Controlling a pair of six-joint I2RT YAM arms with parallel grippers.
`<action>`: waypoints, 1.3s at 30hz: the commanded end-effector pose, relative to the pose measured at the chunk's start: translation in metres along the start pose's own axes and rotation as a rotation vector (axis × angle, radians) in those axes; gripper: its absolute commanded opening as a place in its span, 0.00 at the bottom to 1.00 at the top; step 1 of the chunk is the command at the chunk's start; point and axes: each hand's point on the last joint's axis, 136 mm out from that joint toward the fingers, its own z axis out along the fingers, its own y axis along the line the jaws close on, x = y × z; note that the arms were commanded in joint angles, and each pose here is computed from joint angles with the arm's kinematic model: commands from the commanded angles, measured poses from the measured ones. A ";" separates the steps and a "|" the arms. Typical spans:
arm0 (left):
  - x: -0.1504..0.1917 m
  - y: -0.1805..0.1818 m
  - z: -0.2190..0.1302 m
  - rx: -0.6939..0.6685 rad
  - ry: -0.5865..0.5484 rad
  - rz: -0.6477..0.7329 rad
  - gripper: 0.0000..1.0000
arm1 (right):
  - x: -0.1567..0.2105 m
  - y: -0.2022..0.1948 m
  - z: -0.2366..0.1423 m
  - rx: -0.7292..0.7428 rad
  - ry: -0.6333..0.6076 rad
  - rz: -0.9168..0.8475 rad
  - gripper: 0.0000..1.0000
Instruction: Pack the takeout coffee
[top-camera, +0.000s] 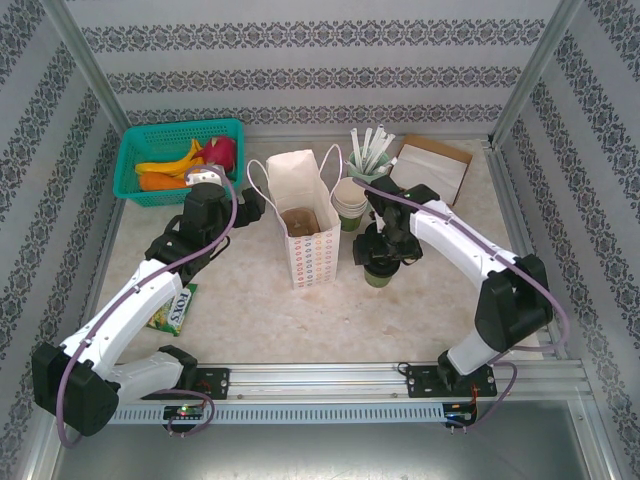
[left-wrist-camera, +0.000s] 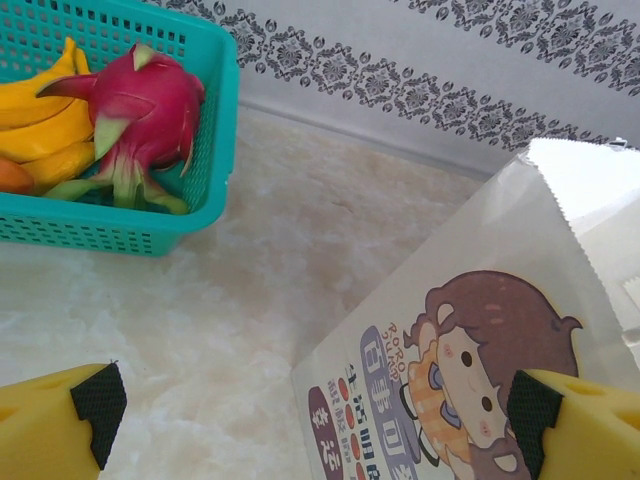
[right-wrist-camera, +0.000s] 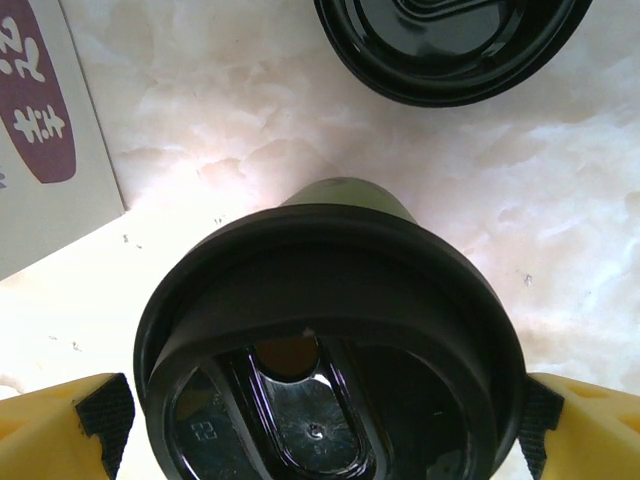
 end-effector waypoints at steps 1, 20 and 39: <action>0.001 0.002 -0.003 -0.017 -0.001 0.039 1.00 | 0.006 -0.003 -0.003 0.018 0.057 0.032 0.98; 0.005 0.005 0.002 -0.037 0.014 0.063 1.00 | 0.010 -0.008 0.002 0.096 0.144 0.024 0.98; 0.004 0.003 0.001 -0.032 0.017 0.070 1.00 | 0.014 -0.015 0.009 0.139 0.177 0.011 0.98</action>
